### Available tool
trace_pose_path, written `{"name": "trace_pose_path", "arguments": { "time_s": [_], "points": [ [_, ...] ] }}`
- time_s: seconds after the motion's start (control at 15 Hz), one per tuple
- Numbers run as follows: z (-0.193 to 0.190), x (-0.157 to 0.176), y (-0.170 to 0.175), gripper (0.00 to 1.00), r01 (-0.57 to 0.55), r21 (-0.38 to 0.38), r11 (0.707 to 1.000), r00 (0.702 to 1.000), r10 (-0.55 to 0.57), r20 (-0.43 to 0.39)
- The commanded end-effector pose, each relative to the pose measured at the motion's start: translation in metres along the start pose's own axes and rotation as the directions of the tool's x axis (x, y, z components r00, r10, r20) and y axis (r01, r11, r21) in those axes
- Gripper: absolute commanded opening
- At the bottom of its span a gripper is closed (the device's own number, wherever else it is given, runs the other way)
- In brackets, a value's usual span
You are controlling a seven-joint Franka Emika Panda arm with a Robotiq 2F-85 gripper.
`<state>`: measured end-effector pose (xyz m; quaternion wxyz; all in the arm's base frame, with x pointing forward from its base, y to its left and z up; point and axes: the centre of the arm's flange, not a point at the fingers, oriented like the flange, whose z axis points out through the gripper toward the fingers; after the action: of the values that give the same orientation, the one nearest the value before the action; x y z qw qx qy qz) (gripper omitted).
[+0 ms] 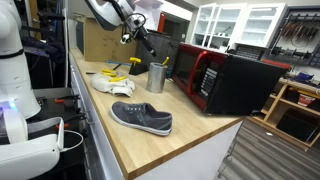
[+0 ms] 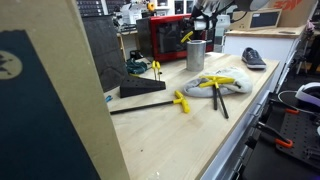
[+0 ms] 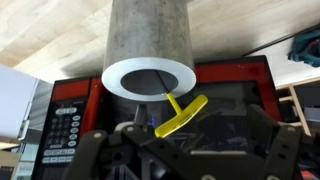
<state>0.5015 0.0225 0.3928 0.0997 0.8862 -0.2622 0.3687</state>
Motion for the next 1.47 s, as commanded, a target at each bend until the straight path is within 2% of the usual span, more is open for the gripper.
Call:
{"name": "trace_pose_path", "arguments": {
  "time_s": [0.0,0.2,0.6,0.8,1.0,1.2,1.4],
  "points": [
    [-0.005,0.046,-0.004,1.00,0.011,0.063,0.998,0.983,-0.022,0.181],
    [0.007,0.050,-0.005,1.00,0.027,0.094,0.995,0.950,-0.055,0.307],
    [-0.043,0.073,-0.016,1.00,0.080,0.196,0.977,0.898,-0.156,0.412],
    [-0.079,0.129,-0.015,1.00,0.127,0.229,0.965,0.873,-0.218,0.436],
    [-0.089,0.175,-0.004,1.00,0.221,0.234,0.947,0.849,-0.305,0.432],
    [-0.079,0.201,0.006,1.00,0.354,0.273,0.894,0.799,-0.441,0.409],
    [-0.052,0.204,0.005,1.00,0.493,0.329,0.806,0.709,-0.591,0.385]
  ]
}}
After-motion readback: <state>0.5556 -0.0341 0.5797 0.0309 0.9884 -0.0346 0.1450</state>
